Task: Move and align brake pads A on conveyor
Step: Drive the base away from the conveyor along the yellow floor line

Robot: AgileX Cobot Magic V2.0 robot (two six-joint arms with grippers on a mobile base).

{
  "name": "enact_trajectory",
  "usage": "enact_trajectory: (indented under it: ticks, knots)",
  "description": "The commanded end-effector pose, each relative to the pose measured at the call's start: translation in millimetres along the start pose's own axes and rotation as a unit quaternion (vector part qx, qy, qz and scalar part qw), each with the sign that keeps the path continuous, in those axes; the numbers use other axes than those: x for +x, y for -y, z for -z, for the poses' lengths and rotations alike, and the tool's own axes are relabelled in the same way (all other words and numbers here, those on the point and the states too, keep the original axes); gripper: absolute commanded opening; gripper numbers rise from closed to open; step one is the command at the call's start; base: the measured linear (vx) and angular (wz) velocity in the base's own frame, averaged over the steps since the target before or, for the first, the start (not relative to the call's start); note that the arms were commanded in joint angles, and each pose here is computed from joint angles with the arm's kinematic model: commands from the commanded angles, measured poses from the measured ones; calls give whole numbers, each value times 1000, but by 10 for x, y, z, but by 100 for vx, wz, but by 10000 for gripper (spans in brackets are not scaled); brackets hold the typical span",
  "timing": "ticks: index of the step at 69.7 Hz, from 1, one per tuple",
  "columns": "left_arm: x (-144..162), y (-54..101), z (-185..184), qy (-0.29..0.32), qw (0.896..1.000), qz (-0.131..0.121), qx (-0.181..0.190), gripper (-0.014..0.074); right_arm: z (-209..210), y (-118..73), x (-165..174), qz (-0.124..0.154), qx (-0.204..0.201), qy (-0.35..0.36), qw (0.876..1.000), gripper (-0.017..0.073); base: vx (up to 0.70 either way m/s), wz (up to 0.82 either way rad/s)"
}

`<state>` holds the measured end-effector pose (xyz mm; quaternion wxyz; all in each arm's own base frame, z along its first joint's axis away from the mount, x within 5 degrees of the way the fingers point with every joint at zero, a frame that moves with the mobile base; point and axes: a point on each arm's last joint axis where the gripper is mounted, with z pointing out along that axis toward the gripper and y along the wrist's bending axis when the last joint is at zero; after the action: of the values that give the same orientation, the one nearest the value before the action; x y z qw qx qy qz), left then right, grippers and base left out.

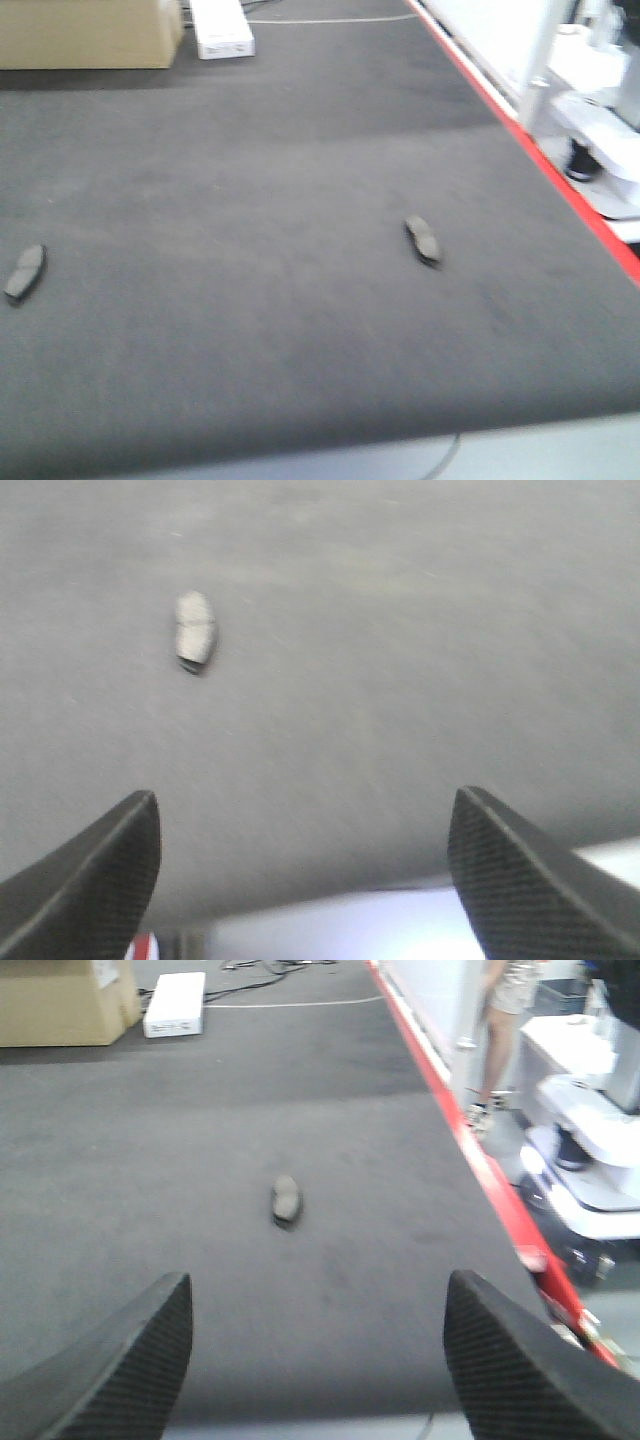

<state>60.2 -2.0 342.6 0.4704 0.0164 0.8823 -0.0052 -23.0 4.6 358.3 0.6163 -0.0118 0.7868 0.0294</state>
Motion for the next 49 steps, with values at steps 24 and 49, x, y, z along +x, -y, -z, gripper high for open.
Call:
enact_trajectory:
  ticks: [24, 49]
  knots:
    - [-115, 9, 32, 38, 999, 3, 6, 545, -28, 5, -126, 4, 3, 29, 1000, 498, -37, -27]
    - [-110, 9, 32, 35, 999, 3, 6, 545, -28, 5, -126, 4, 3, 29, 1000, 498, -40, -33]
